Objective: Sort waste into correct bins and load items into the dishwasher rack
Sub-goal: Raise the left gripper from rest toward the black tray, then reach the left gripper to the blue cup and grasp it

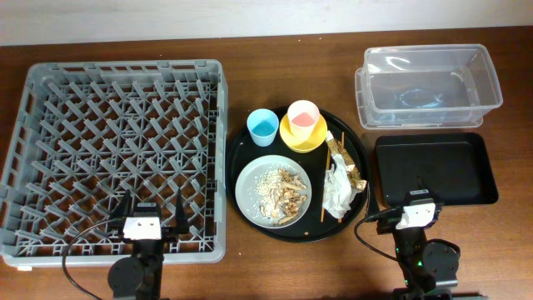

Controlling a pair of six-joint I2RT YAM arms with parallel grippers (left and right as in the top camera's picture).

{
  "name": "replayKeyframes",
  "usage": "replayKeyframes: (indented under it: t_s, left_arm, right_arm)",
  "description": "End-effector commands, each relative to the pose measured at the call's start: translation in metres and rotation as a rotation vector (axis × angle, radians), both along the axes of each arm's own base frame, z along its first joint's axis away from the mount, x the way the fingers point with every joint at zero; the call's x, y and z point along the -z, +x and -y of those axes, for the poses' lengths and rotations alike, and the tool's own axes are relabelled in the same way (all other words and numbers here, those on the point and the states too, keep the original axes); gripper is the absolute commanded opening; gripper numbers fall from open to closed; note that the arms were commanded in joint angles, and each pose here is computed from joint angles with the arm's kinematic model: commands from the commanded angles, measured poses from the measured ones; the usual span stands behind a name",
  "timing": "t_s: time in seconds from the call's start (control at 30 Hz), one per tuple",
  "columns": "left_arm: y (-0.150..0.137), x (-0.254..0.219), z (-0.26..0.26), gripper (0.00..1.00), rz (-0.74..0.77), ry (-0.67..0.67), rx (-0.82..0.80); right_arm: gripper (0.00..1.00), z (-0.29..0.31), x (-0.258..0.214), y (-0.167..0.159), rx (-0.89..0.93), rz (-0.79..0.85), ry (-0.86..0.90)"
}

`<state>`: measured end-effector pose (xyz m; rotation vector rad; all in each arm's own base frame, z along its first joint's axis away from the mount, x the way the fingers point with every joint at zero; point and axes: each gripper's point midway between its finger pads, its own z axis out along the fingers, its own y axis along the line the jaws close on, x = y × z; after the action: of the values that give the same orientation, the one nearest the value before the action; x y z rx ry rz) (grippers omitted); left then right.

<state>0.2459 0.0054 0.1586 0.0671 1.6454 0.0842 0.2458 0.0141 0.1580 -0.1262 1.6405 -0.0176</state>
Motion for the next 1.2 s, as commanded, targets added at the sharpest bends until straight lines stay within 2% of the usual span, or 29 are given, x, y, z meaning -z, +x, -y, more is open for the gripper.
replayKeyframes:
  t_s: [0.0,0.07,0.13,0.23,0.3,0.33,0.43,0.53,0.73,0.9,0.97,1.03,1.07,1.17]
  left_arm:
    - [0.000,0.002,0.000,0.99,-0.005,0.013,0.001]
    - [0.000,-0.001,0.006,0.99,0.007,-0.004,0.034]
    - [-0.002,-0.009,0.030,0.99,0.039,-0.025,0.170]
    - [-0.011,-0.053,0.057,0.99,0.224,0.005,0.334]
    - [-0.018,-0.084,0.058,0.99,0.357,0.036,0.343]
    - [-0.029,-0.114,0.059,0.99,0.488,0.064,0.342]
    - [-0.039,-0.135,0.059,1.00,0.583,0.084,0.341]
    - [-0.039,-0.145,0.059,1.00,0.578,0.083,0.342]
    - [-0.016,-0.169,0.064,1.00,0.478,0.133,0.369]
    - [0.052,-0.180,0.067,1.00,0.108,0.068,0.412]
    - [0.068,-0.180,0.080,1.00,-0.034,0.083,0.516]
    - [0.078,-0.187,0.101,1.00,-0.175,0.020,0.667]
    - [0.079,-0.191,0.113,1.00,-0.215,-0.022,0.758]
    - [0.093,-0.179,0.128,1.00,-0.277,-0.094,0.883]
  right_arm:
    - [0.99,0.001,0.002,0.000,0.006,-0.003,-0.004]
    - [0.99,0.001,0.002,0.000,0.006,-0.003,-0.004]
    - [0.99,0.001,0.002,0.000,0.006,-0.003,-0.004]
    - [0.99,0.001,0.002,0.000,0.006,-0.003,-0.004]
    - [0.99,0.001,0.002,0.000,0.006,-0.003,-0.004]
    - [0.99,0.001,0.002,0.000,0.006,-0.003,-0.004]
    - [0.99,0.001,0.002,0.000,0.006,-0.003,-0.004]
    - [0.98,0.001,0.002,0.000,0.006,-0.003,-0.004]
    - [0.99,0.001,0.002,0.000,0.006,-0.003,-0.004]
    - [0.99,0.001,0.002,0.000,0.006,-0.003,-0.004]
    - [0.99,0.001,0.002,0.000,0.006,-0.003,-0.004]
    - [0.99,0.001,0.002,0.000,0.006,-0.002,-0.004]
    - [0.99,0.001,0.002,0.000,0.006,-0.003,-0.004]
    - [0.99,0.001,0.002,0.000,0.006,-0.003,-0.004]
